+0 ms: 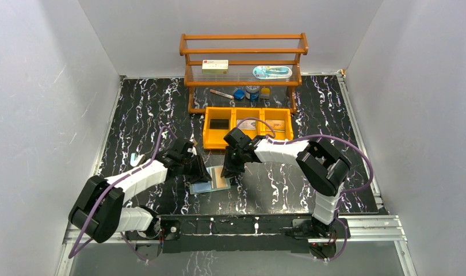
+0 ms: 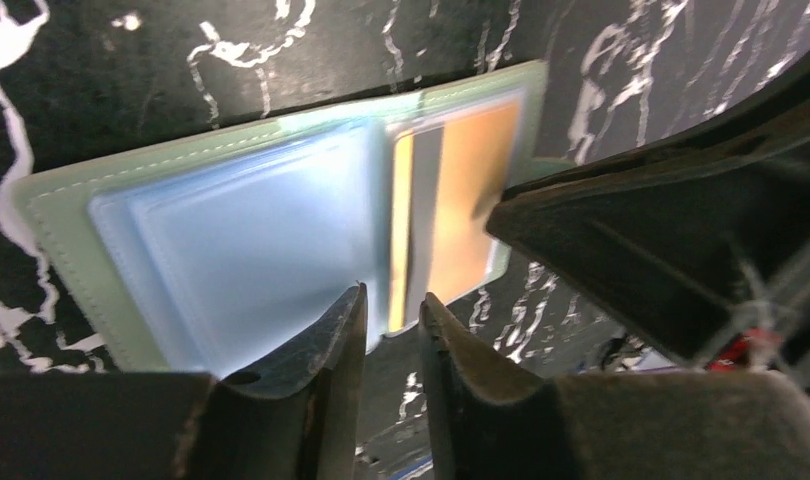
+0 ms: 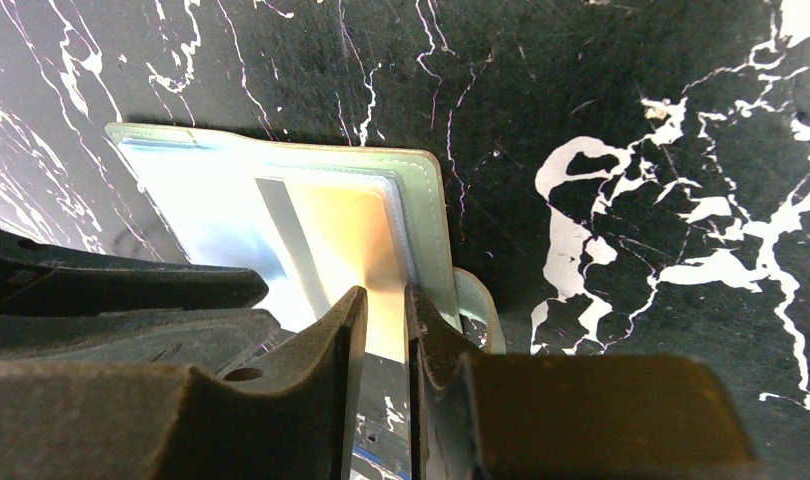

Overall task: Take the credit cards out of the card holder
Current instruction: Remove the credit card from the card holder.

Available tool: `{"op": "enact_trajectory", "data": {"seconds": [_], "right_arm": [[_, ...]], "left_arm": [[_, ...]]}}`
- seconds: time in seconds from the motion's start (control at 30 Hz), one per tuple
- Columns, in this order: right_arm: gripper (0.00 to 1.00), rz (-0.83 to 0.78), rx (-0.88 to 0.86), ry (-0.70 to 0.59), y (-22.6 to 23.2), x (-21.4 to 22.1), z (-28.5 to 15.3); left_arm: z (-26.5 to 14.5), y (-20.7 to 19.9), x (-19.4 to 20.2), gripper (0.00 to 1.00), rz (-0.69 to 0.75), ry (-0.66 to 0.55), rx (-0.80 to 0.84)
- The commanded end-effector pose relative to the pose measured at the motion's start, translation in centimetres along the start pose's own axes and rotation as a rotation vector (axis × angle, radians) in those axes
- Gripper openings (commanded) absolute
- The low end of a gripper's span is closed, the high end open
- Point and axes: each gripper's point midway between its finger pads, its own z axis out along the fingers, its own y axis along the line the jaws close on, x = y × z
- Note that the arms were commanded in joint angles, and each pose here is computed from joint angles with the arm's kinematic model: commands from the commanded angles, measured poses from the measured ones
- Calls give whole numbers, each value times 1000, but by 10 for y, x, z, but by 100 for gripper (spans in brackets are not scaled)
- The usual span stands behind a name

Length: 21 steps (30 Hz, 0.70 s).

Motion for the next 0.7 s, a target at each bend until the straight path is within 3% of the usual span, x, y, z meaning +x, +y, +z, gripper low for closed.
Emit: {"op": "enact_trajectory", "data": {"seconds": [0.0,0.07,0.2,0.43,0.67], "right_arm": [[29,3,88,23,-25,11,5],[29,4,89,25,-25,12,6],[29,5,88,29,-25,12,6],[29,6,83,35,-24,13,8],[30,11,80,40,-24,14,9]], "left_arm": [[-9,-36,-17,29,39,-40,121],[-8,-38,-19,35,44,-47,127],[-1,-33,-17,37,40,-36,117],[16,-3,-2,37,-7,-4,36],[27,5,18,30,-76,33,101]]}}
